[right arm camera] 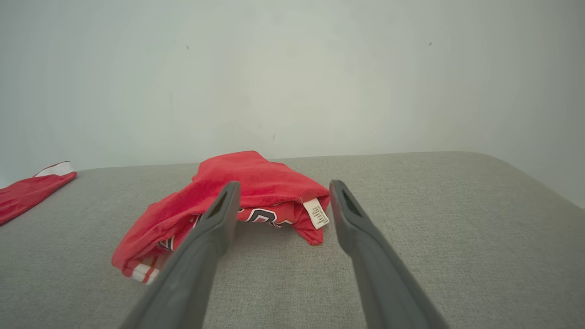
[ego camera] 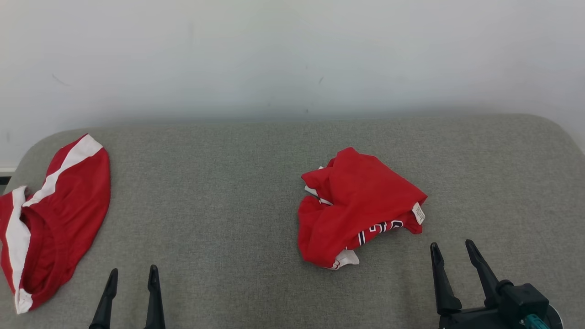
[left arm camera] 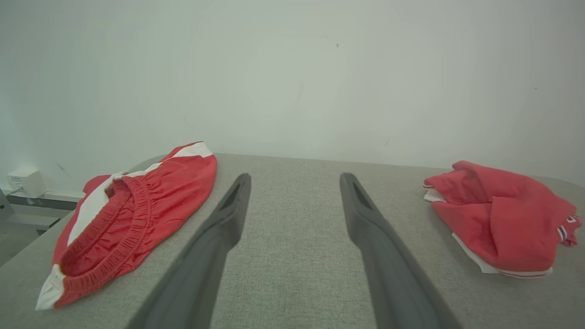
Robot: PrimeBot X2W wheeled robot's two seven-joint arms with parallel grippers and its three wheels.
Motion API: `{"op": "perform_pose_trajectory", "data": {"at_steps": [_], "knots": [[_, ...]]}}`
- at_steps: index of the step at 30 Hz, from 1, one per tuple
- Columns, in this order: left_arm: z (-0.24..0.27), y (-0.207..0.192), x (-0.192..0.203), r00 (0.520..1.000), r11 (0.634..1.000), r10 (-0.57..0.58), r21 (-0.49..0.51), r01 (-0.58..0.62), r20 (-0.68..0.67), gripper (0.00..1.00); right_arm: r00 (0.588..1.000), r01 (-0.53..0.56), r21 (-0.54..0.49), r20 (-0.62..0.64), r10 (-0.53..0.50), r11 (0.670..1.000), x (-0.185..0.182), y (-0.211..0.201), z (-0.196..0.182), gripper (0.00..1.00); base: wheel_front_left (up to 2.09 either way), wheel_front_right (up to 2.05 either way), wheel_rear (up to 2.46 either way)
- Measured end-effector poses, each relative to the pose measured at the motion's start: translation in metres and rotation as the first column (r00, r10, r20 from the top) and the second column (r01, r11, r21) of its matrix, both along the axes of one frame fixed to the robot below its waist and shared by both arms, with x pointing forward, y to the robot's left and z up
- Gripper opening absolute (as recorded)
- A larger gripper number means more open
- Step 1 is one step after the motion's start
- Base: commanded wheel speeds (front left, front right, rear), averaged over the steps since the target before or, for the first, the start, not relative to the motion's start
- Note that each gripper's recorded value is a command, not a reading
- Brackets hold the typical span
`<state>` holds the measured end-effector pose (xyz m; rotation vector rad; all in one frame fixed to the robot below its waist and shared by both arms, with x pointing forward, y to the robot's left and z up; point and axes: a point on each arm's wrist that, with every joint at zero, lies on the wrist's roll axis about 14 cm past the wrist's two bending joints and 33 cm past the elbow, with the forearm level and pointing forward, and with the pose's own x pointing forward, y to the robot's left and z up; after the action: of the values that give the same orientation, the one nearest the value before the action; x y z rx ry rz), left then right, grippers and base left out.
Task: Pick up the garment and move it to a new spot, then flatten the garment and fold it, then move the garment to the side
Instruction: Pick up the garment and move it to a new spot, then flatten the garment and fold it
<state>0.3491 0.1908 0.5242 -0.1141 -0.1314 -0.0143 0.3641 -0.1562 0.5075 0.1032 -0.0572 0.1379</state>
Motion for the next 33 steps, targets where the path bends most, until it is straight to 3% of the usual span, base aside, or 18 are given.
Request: {"op": "perform_pose_trajectory", "data": {"at_steps": [33], "knots": [[-0.012, 0.002, -0.002, 1.0, 1.0, -0.008, -0.004, 0.008, -0.027, 1.0, 0.999, -0.018, 0.008, -0.03, 0.019, 1.0, -0.001, 0.006, -0.009, 1.0, 0.0, 0.0, 0.0]]}}
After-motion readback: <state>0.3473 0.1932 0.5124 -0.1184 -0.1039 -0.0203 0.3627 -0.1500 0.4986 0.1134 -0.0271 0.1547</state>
